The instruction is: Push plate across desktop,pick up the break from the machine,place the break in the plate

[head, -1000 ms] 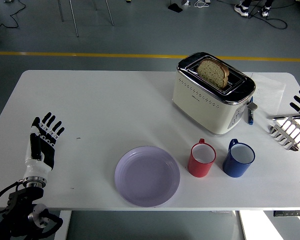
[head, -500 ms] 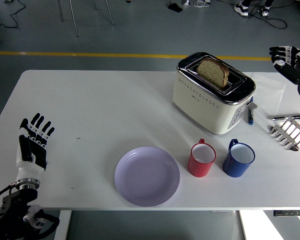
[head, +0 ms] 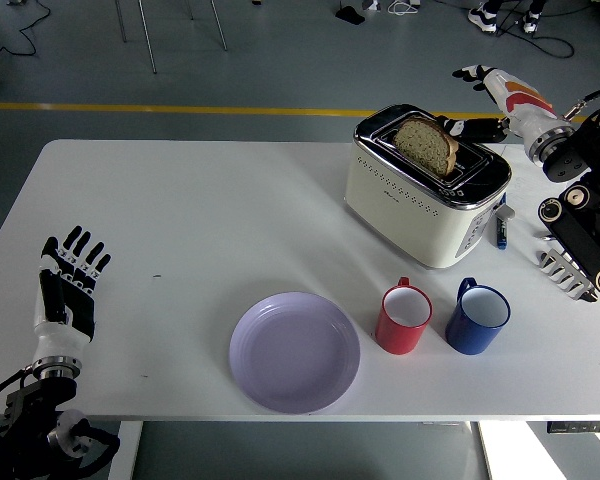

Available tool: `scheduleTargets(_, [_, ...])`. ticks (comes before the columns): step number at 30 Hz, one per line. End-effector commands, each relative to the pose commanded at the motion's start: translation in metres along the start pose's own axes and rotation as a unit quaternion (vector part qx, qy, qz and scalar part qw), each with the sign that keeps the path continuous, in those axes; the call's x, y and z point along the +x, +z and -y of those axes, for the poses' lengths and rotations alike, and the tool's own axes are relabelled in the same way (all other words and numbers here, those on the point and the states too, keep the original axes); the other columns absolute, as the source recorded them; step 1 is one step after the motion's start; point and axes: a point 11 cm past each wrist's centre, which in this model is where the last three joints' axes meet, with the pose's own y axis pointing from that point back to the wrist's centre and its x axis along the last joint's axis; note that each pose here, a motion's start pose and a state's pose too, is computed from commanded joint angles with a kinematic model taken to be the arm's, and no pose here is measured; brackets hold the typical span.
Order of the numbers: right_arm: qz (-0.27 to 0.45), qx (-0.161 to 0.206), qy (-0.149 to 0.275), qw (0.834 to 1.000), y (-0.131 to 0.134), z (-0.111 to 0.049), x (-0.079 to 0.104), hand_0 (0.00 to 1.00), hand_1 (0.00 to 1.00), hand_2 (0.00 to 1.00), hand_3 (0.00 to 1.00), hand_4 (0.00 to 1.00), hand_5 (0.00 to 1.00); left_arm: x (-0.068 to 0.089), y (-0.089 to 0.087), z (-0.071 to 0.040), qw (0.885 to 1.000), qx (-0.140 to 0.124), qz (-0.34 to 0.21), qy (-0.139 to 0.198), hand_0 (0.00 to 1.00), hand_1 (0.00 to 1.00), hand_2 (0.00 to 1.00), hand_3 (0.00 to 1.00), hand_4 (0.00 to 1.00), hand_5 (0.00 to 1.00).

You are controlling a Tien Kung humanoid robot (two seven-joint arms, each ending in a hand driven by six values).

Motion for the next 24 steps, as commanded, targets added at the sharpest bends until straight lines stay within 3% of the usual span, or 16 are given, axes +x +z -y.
scheduleTargets(15, [-0.062,-0.05,-0.034,0.996,-0.013,0.027,-0.019,0.867,0.808,0.815,0.85,0.833,0.39,-0.004,0.001,0.003,1.0,-0.001,0.0,-0.005,0.8,0.847,0.912,0.853,0.611,0.998])
scheduleTargets(16, [-0.067,-0.053,-0.036,0.996,-0.014,0.028,-0.021,0.813,0.772,0.767,0.831,0.836,0.391,-0.005,0.001,0.003,1.0,0.0,0.0,-0.005,0.8,0.847,0.912,0.853,0.611,0.998])
scheduleTargets(21, [-0.091,-0.058,-0.042,0.993,-0.024,0.035,-0.027,0.813,0.772,0.767,0.831,0.836,0.391,-0.007,0.0,0.004,1.0,0.001,0.001,-0.008,0.8,0.847,0.912,0.853,0.611,0.998])
scheduleTargets(22, [-0.098,-0.06,-0.044,0.992,-0.028,0.037,-0.028,0.734,0.724,0.702,0.802,0.834,0.389,-0.008,0.0,0.004,1.0,0.001,0.001,-0.01,0.801,0.847,0.911,0.852,0.613,0.998])
scheduleTargets(24, [-0.102,-0.064,-0.045,0.992,-0.028,0.038,-0.029,0.734,0.724,0.702,0.802,0.834,0.389,-0.009,0.0,0.005,1.0,0.001,0.001,-0.011,0.801,0.847,0.911,0.852,0.613,0.998])
